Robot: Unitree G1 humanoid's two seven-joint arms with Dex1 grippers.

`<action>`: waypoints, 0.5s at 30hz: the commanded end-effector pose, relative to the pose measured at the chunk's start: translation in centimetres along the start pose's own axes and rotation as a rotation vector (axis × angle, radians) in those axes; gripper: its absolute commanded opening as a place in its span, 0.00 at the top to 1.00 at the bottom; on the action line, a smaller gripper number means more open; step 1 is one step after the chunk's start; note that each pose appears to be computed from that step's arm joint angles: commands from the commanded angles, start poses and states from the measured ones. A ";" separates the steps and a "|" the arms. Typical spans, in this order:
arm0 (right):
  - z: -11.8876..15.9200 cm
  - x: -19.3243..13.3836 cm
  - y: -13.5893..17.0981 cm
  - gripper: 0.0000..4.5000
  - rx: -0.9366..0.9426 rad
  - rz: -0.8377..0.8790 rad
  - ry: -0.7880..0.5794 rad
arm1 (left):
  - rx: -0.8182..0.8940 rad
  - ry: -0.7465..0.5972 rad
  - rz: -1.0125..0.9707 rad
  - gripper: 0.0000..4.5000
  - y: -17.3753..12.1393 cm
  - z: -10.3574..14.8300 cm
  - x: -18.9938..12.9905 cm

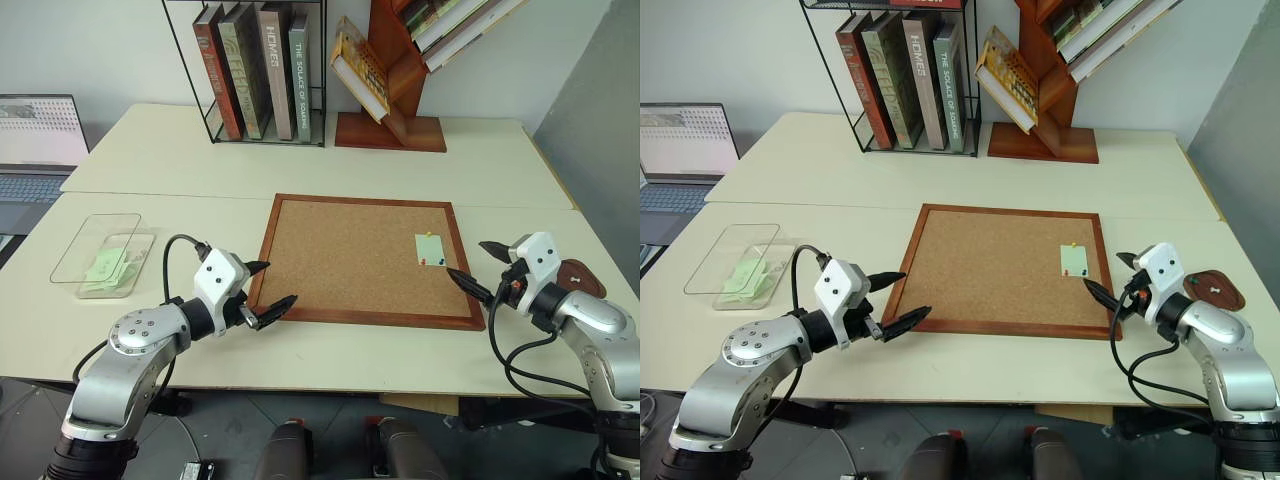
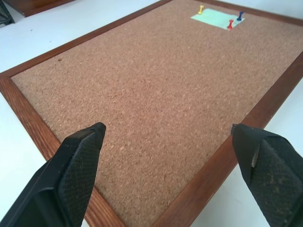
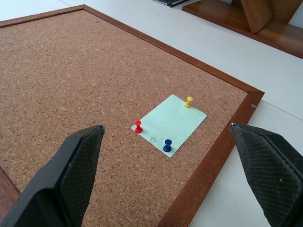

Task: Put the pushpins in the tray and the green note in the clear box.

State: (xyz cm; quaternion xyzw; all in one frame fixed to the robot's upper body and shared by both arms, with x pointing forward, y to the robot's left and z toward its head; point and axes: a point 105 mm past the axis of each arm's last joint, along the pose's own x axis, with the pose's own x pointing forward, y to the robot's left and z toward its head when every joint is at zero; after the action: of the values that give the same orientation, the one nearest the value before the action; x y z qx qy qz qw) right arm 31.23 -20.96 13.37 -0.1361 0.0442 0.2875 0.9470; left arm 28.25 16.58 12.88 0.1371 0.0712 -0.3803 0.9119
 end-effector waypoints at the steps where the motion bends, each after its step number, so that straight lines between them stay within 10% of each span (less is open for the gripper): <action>1: 1.5 -0.2 -0.3 0.00 -0.024 -0.010 -0.047 | 0.039 -0.057 0.014 0.00 0.5 1.7 -0.3; 15: 1.4 -0.1 0.1 0.00 -0.030 0.001 -0.042 | 0.012 -0.024 0.026 0.00 0.7 1.7 0.1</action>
State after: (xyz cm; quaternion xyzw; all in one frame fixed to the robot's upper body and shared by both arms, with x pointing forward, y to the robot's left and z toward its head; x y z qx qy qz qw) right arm 31.21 -20.86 13.29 -0.1339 0.0471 0.2883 0.9470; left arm 28.83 16.64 13.34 0.1342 0.0770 -0.3712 0.9156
